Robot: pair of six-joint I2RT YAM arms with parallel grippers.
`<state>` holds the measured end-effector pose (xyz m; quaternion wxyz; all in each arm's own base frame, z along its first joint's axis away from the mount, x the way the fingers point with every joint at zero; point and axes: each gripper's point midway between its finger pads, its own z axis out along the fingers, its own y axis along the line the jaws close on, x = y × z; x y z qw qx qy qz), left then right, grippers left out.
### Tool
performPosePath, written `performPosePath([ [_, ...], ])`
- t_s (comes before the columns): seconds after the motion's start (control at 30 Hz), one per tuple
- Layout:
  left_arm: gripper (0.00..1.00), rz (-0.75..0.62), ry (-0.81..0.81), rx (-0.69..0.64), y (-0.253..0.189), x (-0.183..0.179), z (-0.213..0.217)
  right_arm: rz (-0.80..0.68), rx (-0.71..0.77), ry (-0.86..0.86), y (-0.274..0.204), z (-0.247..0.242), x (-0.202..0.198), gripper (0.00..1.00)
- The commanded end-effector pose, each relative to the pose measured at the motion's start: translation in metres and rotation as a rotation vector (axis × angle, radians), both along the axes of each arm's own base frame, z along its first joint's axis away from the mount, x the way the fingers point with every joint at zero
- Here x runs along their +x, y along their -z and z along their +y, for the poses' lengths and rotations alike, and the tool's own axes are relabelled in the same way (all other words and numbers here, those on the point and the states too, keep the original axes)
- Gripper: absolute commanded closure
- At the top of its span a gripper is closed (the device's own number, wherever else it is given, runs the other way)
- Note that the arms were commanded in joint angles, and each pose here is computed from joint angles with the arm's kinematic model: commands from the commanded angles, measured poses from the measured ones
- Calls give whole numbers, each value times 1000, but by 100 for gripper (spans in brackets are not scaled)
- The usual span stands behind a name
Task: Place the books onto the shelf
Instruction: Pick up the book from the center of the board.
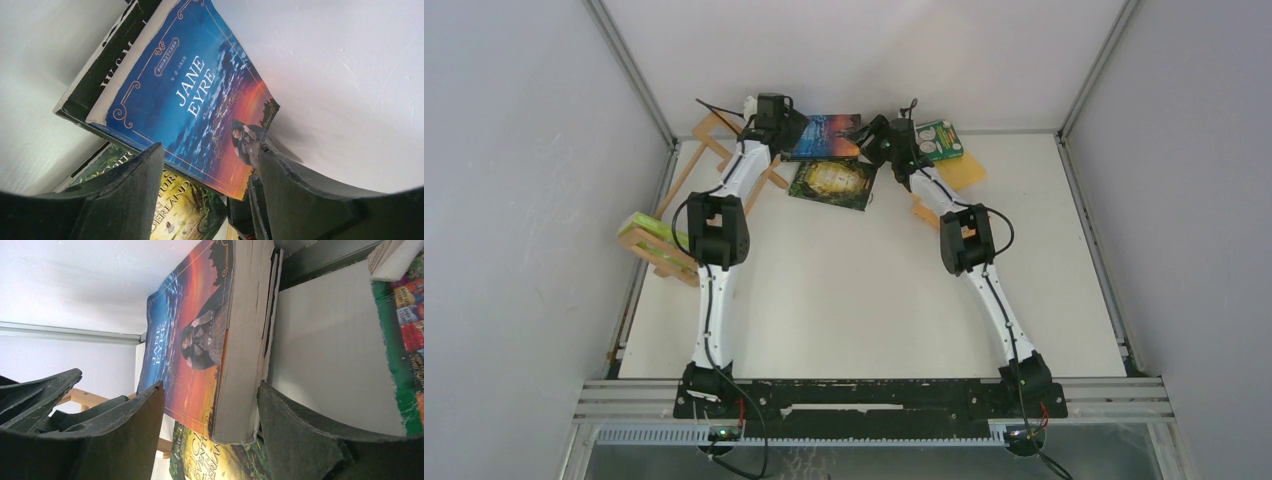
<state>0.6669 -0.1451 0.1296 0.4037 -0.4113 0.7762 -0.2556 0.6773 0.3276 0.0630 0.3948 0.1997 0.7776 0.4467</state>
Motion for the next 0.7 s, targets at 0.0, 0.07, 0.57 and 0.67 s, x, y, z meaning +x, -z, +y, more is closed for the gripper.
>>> performPosePath([
  [0.0, 27, -108, -1, -46, -45, 15, 1, -47, 36, -9, -20, 9, 3, 26],
  [0.07, 27, -108, 0, -50, -45, 16, 1, -43, 37, -7, -19, 9, 2, 26],
  [0.57, 27, -103, -1, -72, -39, 18, 2, 46, 60, -13, 3, 12, -5, 28],
  [0.67, 27, -99, 1, -69, -38, 17, 2, 60, 85, -16, 5, 16, -6, 29],
])
